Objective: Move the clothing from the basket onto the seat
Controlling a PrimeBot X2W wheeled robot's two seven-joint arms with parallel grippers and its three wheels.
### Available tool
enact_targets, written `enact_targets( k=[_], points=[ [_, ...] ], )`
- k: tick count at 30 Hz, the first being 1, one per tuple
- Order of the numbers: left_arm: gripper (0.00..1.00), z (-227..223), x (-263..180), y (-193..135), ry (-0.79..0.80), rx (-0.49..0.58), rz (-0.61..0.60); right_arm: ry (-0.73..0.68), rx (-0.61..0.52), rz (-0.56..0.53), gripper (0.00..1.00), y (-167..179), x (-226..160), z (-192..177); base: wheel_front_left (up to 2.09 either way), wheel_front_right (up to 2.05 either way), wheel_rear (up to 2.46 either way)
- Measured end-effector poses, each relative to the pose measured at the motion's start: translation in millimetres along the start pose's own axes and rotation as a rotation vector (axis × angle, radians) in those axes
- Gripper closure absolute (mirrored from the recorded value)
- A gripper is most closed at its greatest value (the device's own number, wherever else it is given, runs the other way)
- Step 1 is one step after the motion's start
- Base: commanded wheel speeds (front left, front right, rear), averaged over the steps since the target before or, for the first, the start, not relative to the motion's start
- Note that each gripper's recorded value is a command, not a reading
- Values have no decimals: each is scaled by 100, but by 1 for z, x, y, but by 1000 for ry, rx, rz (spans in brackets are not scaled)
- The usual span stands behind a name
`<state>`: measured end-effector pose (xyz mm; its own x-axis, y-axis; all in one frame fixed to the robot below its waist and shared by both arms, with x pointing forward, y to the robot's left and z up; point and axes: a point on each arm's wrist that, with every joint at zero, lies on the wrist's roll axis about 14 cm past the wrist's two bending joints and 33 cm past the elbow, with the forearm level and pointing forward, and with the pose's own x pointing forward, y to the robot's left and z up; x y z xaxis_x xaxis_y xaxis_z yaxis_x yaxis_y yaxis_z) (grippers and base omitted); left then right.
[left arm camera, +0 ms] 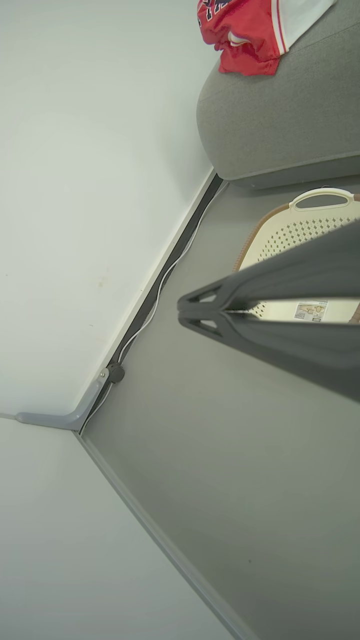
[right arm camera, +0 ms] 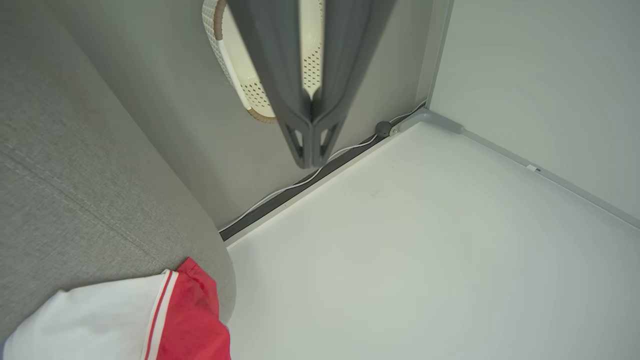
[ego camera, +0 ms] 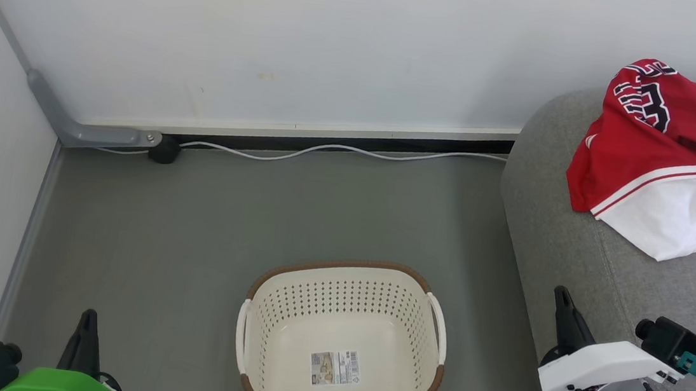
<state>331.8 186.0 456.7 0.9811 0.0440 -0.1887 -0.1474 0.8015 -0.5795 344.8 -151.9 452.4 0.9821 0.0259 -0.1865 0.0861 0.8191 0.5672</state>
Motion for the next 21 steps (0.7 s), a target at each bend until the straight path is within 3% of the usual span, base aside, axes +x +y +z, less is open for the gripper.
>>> enact_targets(
  k=[21],
  points=[
    [100, 0, 10, -1, 36, -282, -1, 4, 295, -28, 100, -12, 7, 12, 0, 0, 0]
  ],
)
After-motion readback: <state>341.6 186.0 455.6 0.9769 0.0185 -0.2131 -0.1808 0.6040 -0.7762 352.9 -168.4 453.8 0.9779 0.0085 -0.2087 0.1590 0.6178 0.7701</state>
